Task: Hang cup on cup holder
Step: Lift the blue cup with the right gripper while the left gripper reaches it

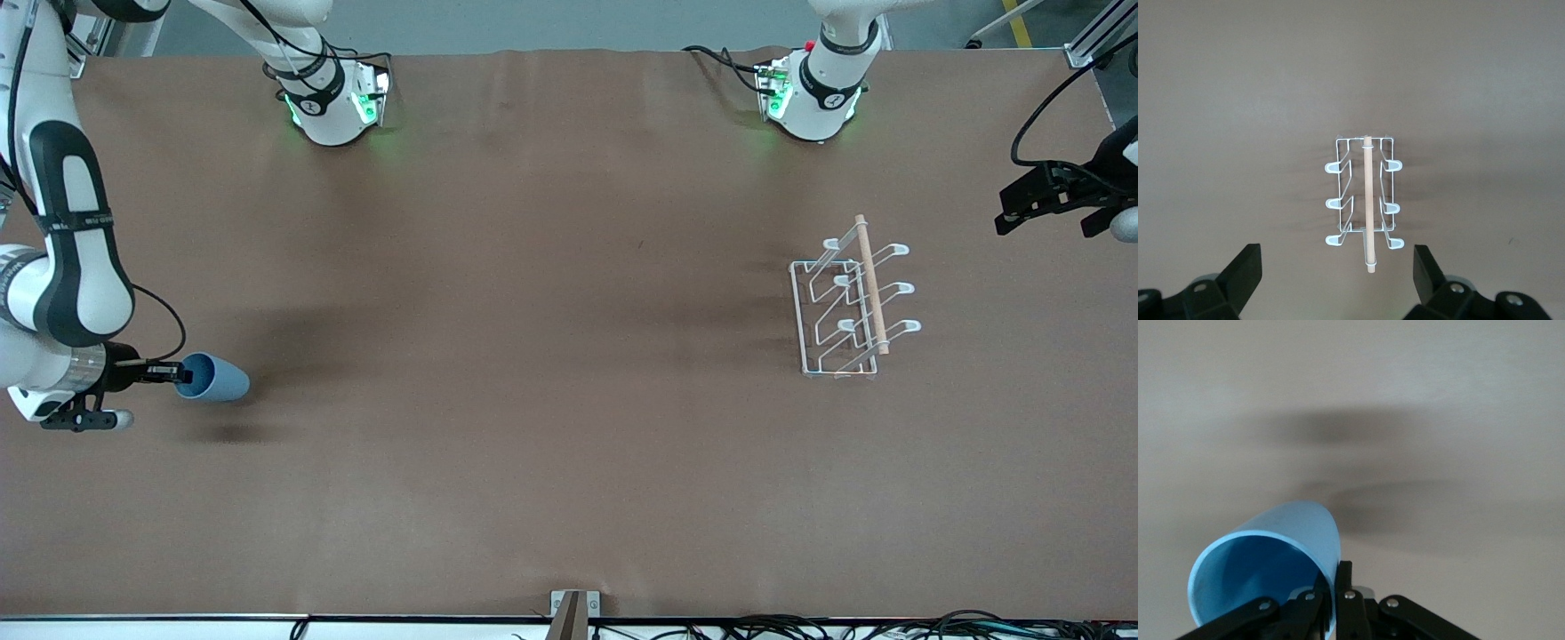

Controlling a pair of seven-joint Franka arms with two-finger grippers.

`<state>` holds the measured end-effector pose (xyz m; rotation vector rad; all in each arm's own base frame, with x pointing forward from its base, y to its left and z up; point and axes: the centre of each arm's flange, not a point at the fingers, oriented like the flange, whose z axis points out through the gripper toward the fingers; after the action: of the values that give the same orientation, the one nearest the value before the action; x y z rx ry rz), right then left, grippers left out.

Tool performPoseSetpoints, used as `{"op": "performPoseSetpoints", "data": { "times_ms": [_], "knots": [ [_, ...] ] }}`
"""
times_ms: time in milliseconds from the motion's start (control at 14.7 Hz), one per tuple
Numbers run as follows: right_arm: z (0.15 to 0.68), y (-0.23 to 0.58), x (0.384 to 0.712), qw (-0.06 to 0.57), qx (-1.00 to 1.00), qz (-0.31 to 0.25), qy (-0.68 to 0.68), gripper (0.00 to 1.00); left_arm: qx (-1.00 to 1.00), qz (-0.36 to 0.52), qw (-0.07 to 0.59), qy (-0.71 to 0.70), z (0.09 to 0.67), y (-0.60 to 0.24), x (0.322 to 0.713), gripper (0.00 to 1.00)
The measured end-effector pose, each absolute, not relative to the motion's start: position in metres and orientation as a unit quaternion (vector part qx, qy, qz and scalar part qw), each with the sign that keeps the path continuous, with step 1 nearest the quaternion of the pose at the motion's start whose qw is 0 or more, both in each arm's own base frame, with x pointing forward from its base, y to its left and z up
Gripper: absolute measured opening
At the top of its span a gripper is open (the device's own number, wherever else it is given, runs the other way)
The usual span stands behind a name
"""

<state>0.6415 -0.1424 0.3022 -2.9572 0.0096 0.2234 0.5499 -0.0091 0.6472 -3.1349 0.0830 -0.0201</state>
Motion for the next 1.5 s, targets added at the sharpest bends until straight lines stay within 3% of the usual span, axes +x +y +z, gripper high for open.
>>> {"op": "performPoseSetpoints", "data": {
  "times_ms": [409, 750, 1159, 1500],
  "knots": [
    [0.410, -0.014, 0.635, 0.203, -0.974, 0.082, 0.053, 0.05, -1.000, -0.006, 0.003, 0.026, 0.647, -0.008, 0.550, 1.00],
    [0.442, 0.091, 0.631, 0.331, -0.939, 0.083, 0.045, 0.05, -0.999, -0.004, 0.000, 0.051, 0.647, -0.026, 0.549, 1.00],
    [0.477, 0.204, 0.621, 0.441, -0.894, 0.083, 0.009, 0.05, -0.989, -0.006, -0.003, 0.147, 0.652, -0.129, 0.533, 1.00],
    [0.490, 0.265, 0.607, 0.486, -0.869, 0.093, -0.011, 0.05, -0.961, -0.034, -0.052, 0.270, 0.658, -0.271, 0.488, 1.00]
  ]
}}
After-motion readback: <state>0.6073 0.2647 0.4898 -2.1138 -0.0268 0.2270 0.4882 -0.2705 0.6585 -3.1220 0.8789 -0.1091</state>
